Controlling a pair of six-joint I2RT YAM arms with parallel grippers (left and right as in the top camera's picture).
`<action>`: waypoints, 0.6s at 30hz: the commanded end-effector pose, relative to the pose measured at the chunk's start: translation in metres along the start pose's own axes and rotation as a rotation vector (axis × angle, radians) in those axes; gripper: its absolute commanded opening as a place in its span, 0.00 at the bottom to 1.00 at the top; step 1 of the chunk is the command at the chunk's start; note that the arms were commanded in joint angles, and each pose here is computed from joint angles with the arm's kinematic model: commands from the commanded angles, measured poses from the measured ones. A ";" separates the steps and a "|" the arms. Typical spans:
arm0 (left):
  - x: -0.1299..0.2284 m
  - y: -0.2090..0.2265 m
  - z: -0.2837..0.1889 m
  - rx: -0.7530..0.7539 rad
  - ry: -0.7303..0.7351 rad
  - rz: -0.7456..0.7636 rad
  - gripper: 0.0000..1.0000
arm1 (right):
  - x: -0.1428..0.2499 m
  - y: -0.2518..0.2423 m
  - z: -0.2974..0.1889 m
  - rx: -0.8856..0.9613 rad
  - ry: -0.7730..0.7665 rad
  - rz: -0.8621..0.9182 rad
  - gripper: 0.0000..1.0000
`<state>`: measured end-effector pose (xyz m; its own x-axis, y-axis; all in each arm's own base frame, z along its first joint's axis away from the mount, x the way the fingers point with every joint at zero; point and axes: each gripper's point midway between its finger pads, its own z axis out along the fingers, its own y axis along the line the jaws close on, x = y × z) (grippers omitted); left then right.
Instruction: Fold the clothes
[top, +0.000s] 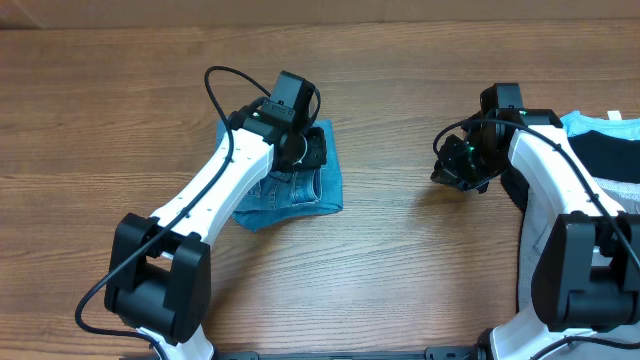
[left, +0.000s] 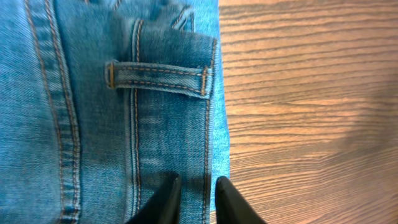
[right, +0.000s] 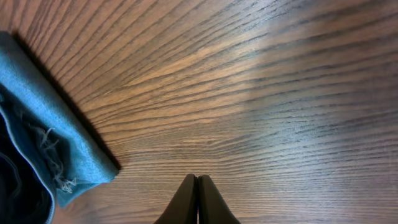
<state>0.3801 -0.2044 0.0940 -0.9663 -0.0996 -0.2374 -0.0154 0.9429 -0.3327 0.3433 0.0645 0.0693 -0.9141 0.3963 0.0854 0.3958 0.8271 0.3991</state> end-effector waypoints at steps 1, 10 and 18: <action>0.005 -0.002 0.004 0.008 0.024 0.002 0.49 | -0.001 0.020 -0.007 -0.084 -0.013 -0.167 0.09; -0.017 0.012 -0.045 0.012 0.005 0.019 0.63 | 0.043 0.100 0.000 -0.367 0.066 -0.554 0.45; -0.040 0.039 -0.126 -0.049 -0.034 0.025 0.65 | 0.064 0.163 0.035 -0.344 -0.013 -0.666 0.74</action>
<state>0.3818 -0.1369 0.1646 -0.9777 -0.1137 -0.1767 -0.0589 0.9555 -0.2892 0.3545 0.2212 0.1119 -0.9371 -0.1646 -0.3078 -0.3329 0.6865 0.6464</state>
